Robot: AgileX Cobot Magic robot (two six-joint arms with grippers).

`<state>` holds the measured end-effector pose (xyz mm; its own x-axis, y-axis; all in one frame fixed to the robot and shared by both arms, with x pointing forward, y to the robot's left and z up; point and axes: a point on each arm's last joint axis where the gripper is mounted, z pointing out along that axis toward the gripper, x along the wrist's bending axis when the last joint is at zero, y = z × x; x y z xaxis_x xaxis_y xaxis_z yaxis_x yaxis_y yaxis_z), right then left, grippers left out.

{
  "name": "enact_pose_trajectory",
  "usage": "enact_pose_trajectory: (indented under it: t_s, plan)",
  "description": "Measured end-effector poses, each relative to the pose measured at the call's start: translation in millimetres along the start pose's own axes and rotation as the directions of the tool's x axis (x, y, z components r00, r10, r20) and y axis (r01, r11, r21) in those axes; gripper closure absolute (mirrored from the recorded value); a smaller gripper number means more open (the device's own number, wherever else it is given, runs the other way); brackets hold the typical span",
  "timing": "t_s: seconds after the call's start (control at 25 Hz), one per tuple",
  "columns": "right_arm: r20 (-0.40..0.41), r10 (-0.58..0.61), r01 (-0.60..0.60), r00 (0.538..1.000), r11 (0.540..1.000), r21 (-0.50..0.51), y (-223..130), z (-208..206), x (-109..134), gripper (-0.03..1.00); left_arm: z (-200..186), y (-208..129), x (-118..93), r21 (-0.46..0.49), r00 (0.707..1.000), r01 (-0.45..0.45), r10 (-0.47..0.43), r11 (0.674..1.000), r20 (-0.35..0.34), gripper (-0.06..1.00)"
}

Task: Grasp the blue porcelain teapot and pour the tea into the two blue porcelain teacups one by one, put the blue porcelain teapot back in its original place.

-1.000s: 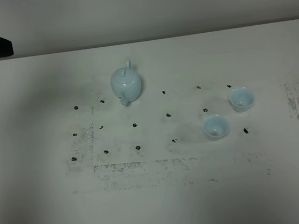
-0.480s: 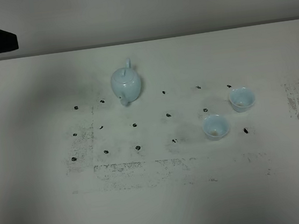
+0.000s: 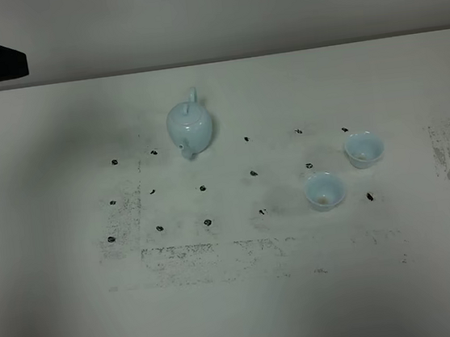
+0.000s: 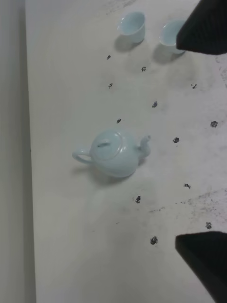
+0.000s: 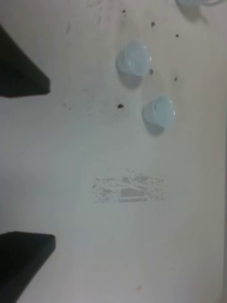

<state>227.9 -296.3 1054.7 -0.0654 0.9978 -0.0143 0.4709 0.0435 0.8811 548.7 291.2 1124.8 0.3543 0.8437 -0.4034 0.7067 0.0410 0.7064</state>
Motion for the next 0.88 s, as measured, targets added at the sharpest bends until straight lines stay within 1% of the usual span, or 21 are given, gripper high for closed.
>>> enact_pose_trajectory:
  t_s: [0.64, 0.76, 0.84, 0.88]
  plan:
    - [0.001, -0.001, 0.001, 1.0, 1.0, 0.0, 0.0, 0.0, -0.1, 0.39, 0.0, -0.2, -0.2, 0.002, 1.0, 0.0, 0.0, 1.0, 0.003, 0.22]
    - [0.001, -0.001, 0.001, 1.0, 1.0, 0.0, 0.0, 0.0, -0.1, 0.39, 0.0, -0.2, -0.2, 0.002, 1.0, 0.012, -0.012, 1.0, 0.003, 0.22]
    - [0.001, -0.001, 0.001, 1.0, 1.0, 0.0, 0.0, 0.0, -0.1, 0.39, 1.7, 0.4, -2.4, -0.003, 1.0, 0.022, -0.022, 1.0, 0.003, 0.22]
    - [0.001, -0.001, 0.001, 1.0, 1.0, 0.0, 0.0, 0.0, -0.1, 0.39, 4.3, 1.2, -6.0, -0.009, 1.0, 0.013, -0.013, 1.0, 0.005, 0.22]
